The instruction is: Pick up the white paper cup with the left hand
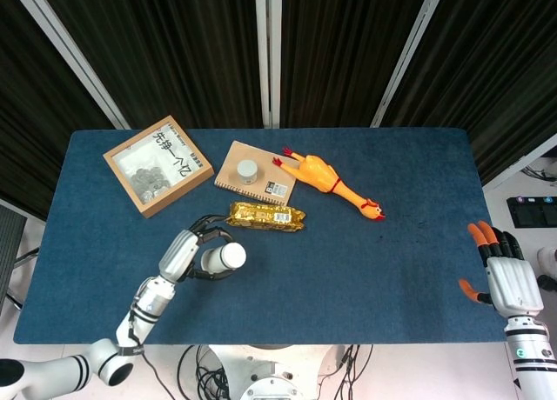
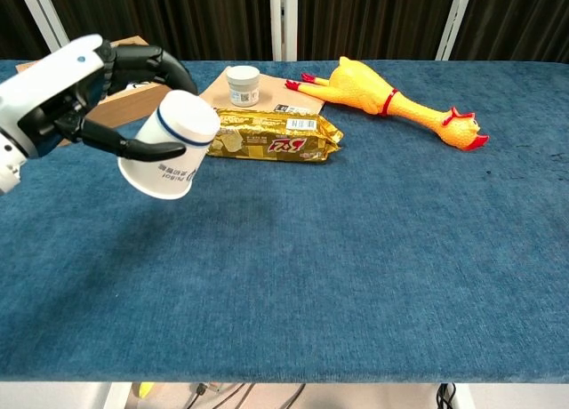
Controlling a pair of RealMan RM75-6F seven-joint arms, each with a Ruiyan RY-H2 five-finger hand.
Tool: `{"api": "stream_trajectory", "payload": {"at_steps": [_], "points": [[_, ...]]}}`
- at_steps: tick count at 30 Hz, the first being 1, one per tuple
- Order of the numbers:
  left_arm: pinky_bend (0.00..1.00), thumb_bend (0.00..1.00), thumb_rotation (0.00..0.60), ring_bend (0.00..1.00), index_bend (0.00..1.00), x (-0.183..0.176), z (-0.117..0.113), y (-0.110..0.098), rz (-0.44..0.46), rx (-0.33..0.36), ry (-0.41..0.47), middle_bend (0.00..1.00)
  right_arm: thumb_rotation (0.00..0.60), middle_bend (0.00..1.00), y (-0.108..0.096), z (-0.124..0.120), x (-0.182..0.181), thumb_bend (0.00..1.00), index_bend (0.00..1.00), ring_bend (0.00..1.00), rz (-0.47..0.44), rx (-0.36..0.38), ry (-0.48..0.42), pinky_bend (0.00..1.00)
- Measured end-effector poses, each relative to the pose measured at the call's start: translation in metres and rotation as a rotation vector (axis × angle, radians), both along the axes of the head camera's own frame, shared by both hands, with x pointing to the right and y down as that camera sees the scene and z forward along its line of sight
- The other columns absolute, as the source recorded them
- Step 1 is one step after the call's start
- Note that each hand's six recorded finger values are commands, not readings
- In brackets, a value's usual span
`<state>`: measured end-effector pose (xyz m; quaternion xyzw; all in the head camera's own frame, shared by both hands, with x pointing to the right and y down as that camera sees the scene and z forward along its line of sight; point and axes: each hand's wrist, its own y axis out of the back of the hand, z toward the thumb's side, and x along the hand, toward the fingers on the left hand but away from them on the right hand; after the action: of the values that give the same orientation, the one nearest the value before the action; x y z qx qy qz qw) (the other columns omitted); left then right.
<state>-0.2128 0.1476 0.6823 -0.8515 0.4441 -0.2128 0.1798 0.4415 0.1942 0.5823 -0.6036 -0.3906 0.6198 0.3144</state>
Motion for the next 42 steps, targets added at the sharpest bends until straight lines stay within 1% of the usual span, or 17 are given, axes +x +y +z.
{"api": "stream_trajectory", "payload": {"at_steps": [7, 12, 16, 20, 27, 31, 34, 39, 42], "points": [[0.14, 0.19, 0.6, 0.15, 0.48, -0.009, 0.025, 0.009, -0.009, -0.005, -0.018, 0.47, 0.6, 0.0, -0.001, 0.0, 0.001, 0.18, 0.0, 0.0, 0.004, 0.0, -0.002, 0.0], [0.14, 0.19, 0.6, 0.15, 0.48, -0.01, 0.034, 0.014, 0.002, 0.001, -0.033, 0.47, 0.6, 0.0, -0.001, -0.001, 0.001, 0.18, 0.0, 0.0, 0.004, 0.001, -0.003, 0.0], [0.14, 0.19, 0.6, 0.15, 0.48, -0.013, 0.04, 0.018, 0.005, -0.009, -0.036, 0.47, 0.6, 0.0, -0.001, -0.001, 0.001, 0.18, 0.0, 0.0, 0.003, 0.002, -0.005, 0.0], [0.14, 0.19, 0.6, 0.14, 0.46, -0.016, 0.042, 0.02, 0.005, -0.012, -0.035, 0.45, 0.6, 0.0, -0.001, -0.001, 0.001, 0.18, 0.0, 0.0, 0.002, 0.003, -0.005, 0.0], [0.13, 0.19, 0.6, 0.11, 0.36, -0.02, 0.046, 0.023, 0.014, -0.028, -0.042, 0.35, 0.6, 0.0, 0.0, -0.001, 0.001, 0.18, 0.0, 0.0, 0.0, -0.001, -0.004, 0.0], [0.13, 0.19, 0.6, 0.08, 0.24, -0.024, 0.047, 0.023, 0.013, -0.034, -0.045, 0.29, 0.6, 0.0, -0.001, -0.001, 0.001, 0.18, 0.0, 0.0, 0.002, 0.001, -0.005, 0.0], [0.13, 0.19, 0.6, 0.07, 0.15, -0.027, 0.046, 0.023, 0.015, -0.03, -0.048, 0.23, 0.6, 0.0, -0.001, -0.001, 0.001, 0.18, 0.0, 0.0, 0.002, 0.002, -0.006, 0.0], [0.13, 0.19, 0.6, 0.04, 0.09, -0.029, 0.039, 0.02, 0.017, 0.006, -0.051, 0.18, 0.6, 0.0, 0.0, -0.001, 0.0, 0.18, 0.0, 0.0, -0.002, 0.003, -0.008, 0.0], [0.13, 0.19, 0.6, 0.04, 0.09, -0.032, 0.032, 0.018, 0.016, 0.043, -0.055, 0.17, 0.6, 0.0, -0.001, -0.001, 0.001, 0.18, 0.0, 0.0, -0.001, 0.004, -0.009, 0.0]]}}
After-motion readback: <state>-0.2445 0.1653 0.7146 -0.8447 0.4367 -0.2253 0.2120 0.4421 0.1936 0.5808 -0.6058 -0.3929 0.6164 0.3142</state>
